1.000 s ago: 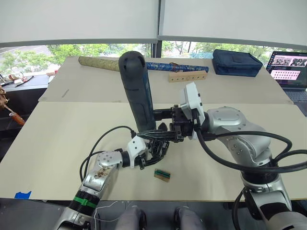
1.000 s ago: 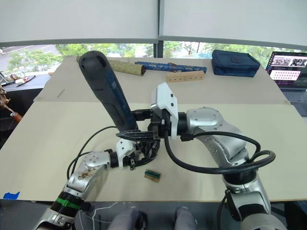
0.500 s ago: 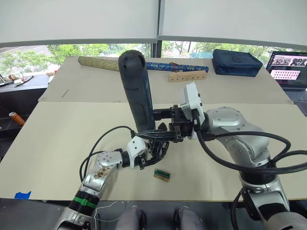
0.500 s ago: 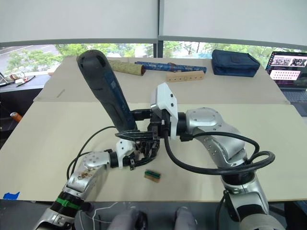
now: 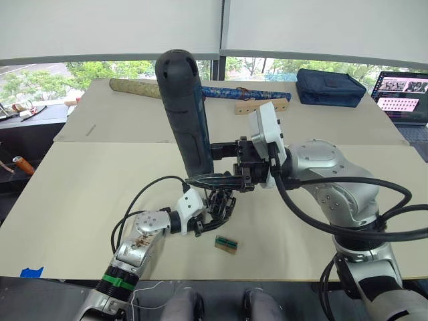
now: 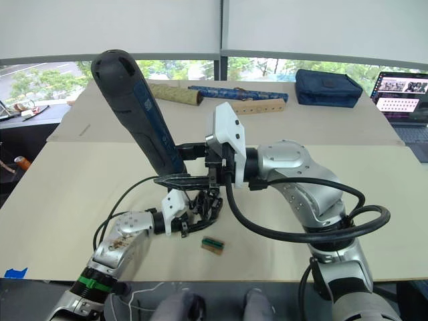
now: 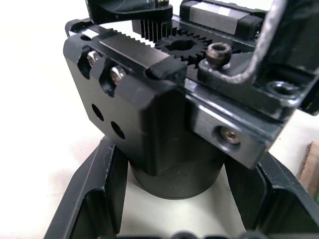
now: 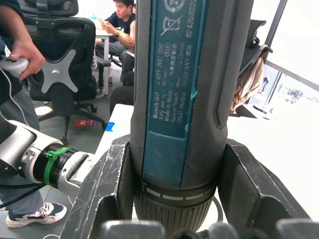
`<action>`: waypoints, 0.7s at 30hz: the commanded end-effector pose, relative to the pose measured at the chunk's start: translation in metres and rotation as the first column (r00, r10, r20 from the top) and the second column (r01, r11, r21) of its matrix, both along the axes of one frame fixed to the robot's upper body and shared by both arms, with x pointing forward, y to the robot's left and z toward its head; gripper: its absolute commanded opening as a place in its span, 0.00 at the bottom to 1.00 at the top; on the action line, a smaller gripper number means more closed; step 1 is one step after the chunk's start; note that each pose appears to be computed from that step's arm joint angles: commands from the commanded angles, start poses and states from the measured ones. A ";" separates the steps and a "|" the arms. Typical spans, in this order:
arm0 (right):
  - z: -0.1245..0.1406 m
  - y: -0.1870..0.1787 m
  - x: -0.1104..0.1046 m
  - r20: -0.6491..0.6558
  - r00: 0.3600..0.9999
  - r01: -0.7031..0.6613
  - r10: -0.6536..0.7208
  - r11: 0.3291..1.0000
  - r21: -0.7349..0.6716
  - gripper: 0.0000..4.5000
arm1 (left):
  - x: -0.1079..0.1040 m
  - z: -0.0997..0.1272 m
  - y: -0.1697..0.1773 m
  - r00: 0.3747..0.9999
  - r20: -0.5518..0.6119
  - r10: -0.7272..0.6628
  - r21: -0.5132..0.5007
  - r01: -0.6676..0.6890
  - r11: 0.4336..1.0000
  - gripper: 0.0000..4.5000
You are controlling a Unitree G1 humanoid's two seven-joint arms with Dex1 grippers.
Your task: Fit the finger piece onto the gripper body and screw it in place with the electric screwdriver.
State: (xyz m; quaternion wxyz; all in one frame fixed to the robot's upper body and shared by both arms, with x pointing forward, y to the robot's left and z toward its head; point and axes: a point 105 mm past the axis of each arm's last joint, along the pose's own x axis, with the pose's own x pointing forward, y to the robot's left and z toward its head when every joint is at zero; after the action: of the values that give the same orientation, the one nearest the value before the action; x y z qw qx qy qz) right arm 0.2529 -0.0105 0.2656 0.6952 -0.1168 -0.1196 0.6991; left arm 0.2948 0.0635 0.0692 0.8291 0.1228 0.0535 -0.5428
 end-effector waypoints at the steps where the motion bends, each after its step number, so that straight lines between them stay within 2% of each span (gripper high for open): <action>1: 0.013 -0.001 -0.008 0.068 0.997 -0.027 0.025 0.999 0.020 0.43 | -0.014 -0.031 0.000 0.991 -0.133 -0.024 0.058 0.031 0.998 0.51; 21: -0.002 -0.003 -0.008 0.067 0.998 -0.011 0.011 1.000 0.006 0.43 | -0.016 -0.032 0.000 0.990 -0.136 -0.027 0.058 0.035 0.998 0.51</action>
State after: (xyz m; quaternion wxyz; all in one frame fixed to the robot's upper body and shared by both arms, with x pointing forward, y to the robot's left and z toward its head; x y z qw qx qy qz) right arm 0.2554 -0.0138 0.2509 0.7012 -0.1239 -0.1037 0.6944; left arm 0.2941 0.0641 0.0680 0.8291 0.1218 0.0561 -0.5428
